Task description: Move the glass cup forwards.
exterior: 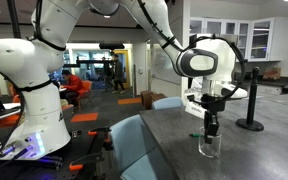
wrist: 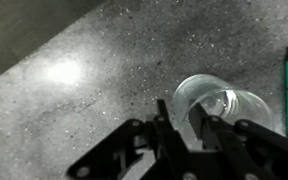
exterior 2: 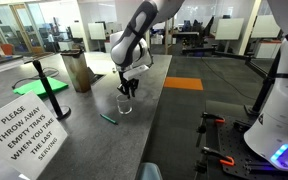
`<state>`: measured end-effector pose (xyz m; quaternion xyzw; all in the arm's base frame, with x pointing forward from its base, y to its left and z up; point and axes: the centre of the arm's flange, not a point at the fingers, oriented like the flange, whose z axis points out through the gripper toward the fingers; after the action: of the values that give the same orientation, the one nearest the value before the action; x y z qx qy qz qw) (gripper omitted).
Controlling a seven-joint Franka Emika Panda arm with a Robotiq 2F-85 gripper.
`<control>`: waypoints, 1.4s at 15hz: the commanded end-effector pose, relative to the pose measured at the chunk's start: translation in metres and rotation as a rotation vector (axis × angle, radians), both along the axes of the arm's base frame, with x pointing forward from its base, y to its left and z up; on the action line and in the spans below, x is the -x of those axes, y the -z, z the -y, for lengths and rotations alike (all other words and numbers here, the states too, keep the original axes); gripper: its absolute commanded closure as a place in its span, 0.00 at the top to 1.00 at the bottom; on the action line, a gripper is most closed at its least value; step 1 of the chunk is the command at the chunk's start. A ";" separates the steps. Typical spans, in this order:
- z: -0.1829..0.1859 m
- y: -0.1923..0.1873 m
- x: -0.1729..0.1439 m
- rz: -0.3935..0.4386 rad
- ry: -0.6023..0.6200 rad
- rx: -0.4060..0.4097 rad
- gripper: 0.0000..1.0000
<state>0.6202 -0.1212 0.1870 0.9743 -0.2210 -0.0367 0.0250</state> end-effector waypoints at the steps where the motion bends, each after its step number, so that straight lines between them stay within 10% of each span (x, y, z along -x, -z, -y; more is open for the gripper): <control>1: 0.001 -0.004 -0.005 -0.012 0.005 0.020 0.02; 21: 0.041 -0.050 -0.134 0.085 0.036 -0.046 0.01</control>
<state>0.7135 -0.1639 0.2429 0.9693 -0.2449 0.0191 0.0125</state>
